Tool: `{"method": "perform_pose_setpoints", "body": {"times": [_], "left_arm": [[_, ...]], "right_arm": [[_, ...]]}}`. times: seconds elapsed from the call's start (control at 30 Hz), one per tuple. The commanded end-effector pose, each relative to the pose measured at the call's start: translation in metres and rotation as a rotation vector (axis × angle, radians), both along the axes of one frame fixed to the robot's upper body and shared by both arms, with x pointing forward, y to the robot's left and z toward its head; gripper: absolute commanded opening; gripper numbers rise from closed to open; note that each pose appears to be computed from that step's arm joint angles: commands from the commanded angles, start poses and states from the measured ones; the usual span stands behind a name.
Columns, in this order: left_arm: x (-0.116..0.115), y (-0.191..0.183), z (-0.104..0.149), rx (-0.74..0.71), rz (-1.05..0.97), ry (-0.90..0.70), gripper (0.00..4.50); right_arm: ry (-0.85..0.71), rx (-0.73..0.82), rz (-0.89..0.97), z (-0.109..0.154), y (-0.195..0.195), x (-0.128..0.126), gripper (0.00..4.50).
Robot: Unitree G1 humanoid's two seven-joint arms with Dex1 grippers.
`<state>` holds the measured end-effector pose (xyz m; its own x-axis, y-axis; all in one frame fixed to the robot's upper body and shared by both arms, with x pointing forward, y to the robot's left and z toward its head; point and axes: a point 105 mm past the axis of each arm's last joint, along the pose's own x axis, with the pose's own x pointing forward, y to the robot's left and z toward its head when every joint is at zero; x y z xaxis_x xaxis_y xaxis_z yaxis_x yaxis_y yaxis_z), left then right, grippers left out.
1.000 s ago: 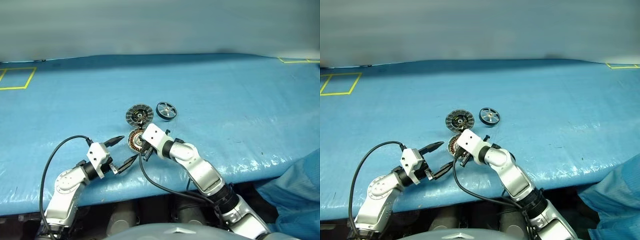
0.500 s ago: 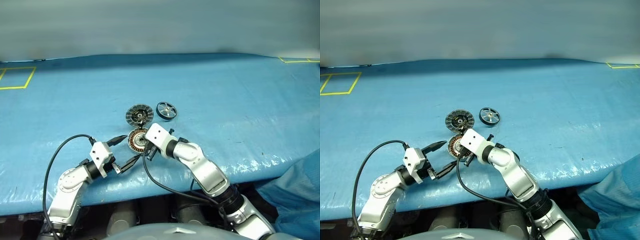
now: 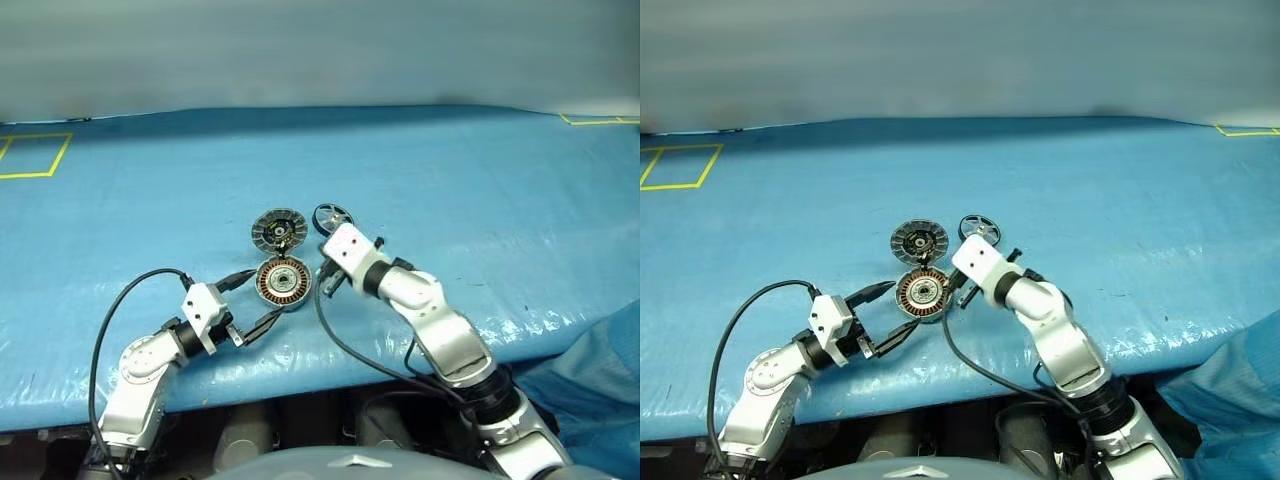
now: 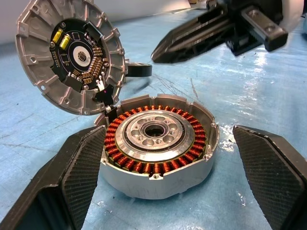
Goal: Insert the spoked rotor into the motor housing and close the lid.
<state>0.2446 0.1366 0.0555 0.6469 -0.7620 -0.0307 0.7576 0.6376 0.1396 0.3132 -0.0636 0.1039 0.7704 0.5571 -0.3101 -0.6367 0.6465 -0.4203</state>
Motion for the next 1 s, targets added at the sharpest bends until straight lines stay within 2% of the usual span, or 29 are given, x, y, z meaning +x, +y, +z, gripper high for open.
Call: {"method": "perform_pose_setpoints", "body": {"times": [0.03, 0.1, 0.2, 0.53, 0.77, 1.0], "left_arm": [[0.001, 0.002, 0.002, -0.001, 0.011, -0.03, 4.5], [0.001, 0.003, 0.002, -0.001, 0.014, -0.034, 4.5], [0.002, 0.003, 0.002, -0.003, 0.016, -0.036, 4.5], [0.003, 0.003, -0.001, -0.009, 0.021, -0.041, 4.5], [0.002, 0.005, -0.003, -0.005, 0.032, -0.038, 4.5], [0.001, 0.006, -0.004, -0.001, 0.032, -0.037, 4.5]], "right_arm": [[-0.063, -0.041, -0.084, 0.013, -0.023, 0.016, 0.2], [-0.063, -0.052, -0.123, 0.011, -0.031, 0.024, 0.62], [-0.072, -0.065, -0.155, 0.012, -0.037, 0.037, 1.55], [-0.029, -0.087, -0.17, 0.001, -0.042, 0.077, 1.55], [0.019, -0.089, -0.11, -0.016, -0.028, 0.072, 1.55], [-0.01, -0.057, -0.104, -0.009, -0.021, 0.067, 1.55]]}}
